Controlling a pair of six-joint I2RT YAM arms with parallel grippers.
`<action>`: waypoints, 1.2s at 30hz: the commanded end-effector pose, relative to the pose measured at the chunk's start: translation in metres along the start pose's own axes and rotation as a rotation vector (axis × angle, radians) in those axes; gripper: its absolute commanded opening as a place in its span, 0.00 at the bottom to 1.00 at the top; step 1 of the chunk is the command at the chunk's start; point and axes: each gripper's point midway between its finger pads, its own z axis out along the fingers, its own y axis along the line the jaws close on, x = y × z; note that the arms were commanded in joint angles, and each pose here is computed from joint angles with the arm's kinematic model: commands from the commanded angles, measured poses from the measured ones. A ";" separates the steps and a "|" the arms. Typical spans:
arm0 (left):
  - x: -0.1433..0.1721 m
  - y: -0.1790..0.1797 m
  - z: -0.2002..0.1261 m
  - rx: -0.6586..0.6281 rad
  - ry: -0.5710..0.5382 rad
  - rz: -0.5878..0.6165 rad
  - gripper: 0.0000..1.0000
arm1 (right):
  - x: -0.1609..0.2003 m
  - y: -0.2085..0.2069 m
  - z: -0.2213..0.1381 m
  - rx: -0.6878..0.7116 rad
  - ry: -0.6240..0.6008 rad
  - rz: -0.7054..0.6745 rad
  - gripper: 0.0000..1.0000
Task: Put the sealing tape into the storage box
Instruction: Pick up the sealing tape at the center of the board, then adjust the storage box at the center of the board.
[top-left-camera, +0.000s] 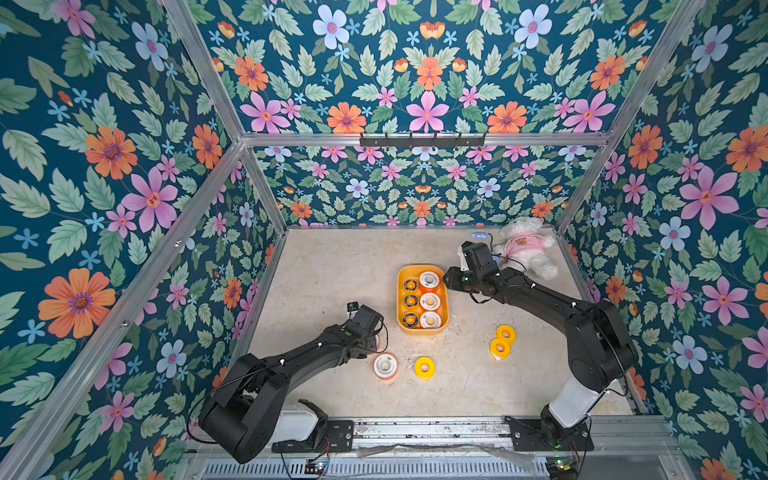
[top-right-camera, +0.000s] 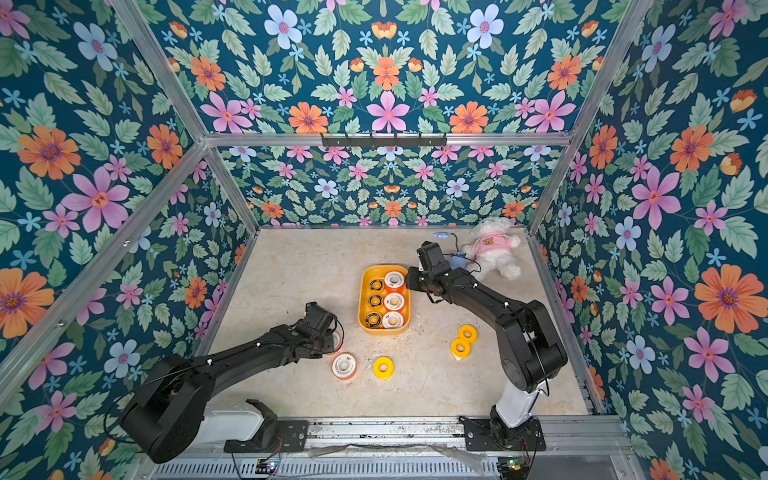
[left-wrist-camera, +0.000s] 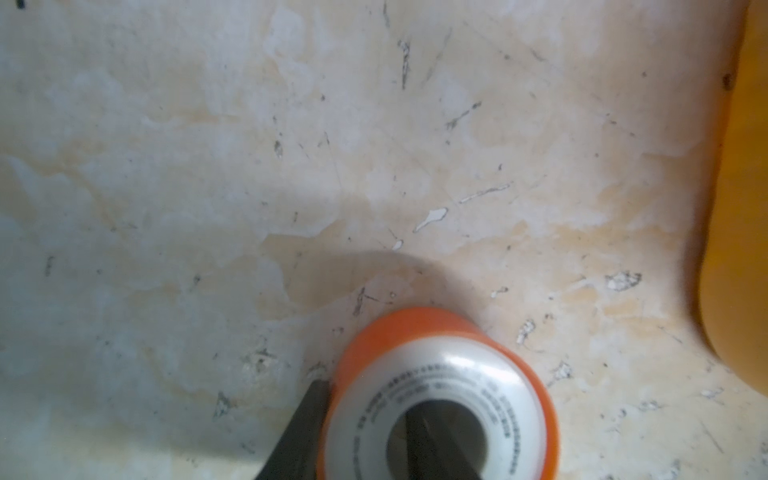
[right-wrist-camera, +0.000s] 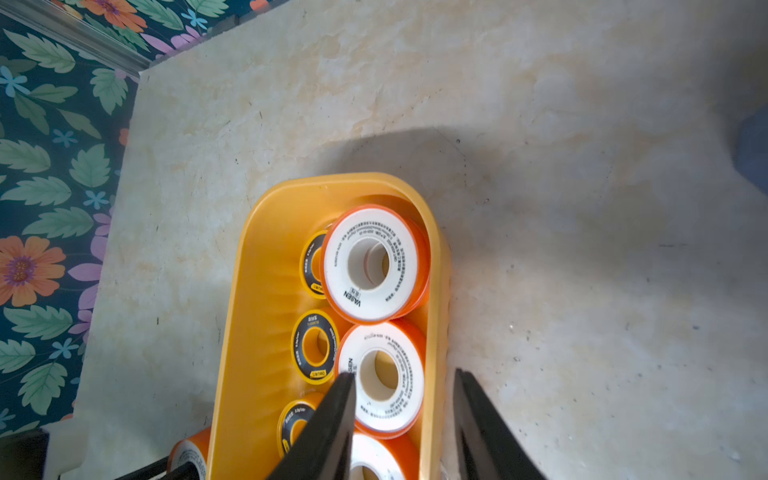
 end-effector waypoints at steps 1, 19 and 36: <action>-0.004 0.012 -0.006 -0.051 -0.026 0.009 0.24 | 0.002 0.007 0.002 -0.043 0.003 -0.005 0.43; -0.074 -0.048 -0.066 0.198 -0.194 -0.008 0.21 | 0.021 -0.001 0.013 -0.055 0.043 0.025 0.36; -0.091 -0.139 -0.062 0.336 -0.145 0.161 0.22 | 0.029 0.000 0.023 -0.083 0.072 0.037 0.23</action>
